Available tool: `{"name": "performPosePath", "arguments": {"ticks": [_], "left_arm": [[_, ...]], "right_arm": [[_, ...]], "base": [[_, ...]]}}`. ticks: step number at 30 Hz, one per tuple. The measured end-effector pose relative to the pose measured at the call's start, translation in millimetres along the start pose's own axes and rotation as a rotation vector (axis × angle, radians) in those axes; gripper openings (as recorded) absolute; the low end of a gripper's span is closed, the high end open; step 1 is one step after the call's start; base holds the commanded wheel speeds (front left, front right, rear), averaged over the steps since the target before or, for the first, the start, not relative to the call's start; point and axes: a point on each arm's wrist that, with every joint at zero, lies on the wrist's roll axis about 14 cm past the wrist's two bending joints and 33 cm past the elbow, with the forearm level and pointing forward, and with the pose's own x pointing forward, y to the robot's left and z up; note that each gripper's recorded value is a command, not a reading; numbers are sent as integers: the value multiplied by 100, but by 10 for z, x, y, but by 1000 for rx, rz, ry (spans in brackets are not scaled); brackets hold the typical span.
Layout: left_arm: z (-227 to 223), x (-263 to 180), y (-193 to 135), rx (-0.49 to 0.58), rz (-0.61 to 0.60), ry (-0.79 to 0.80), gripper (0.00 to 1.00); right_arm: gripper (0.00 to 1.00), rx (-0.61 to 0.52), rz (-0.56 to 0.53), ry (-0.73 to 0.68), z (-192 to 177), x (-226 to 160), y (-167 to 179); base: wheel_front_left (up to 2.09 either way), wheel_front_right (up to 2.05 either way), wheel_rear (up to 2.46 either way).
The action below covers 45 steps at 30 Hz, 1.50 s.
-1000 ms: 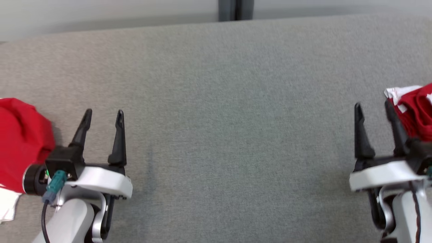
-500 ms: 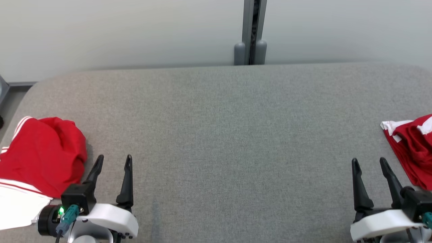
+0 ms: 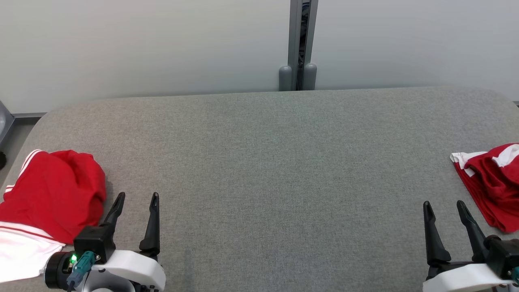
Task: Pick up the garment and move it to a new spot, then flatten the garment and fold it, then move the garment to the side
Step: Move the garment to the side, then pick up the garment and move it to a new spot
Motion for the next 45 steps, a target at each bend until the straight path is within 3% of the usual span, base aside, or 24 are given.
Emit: {"name": "performPosePath", "arguments": {"ticks": [12,21,33,38,45], "left_arm": [[113,-50,137,8,46,-34,100],[363,-333,685,11,228,-109,100],[565,-998,1422,-20,524,-194,100],[616,-1150,1531,-13,568,-219,100],[619,-1167,1575,-8,580,-227,100]], "right_arm": [[100,3,44,-27,84,91,134],[100,23,231,-45,158,312,756],[100,65,499,14,-14,471,1688],[100,79,559,31,-69,488,1907],[100,86,572,42,-105,494,1956]], "base": [[0,0,0],[0,0,0],[0,0,0],[0,0,0],[0,0,0]]}}
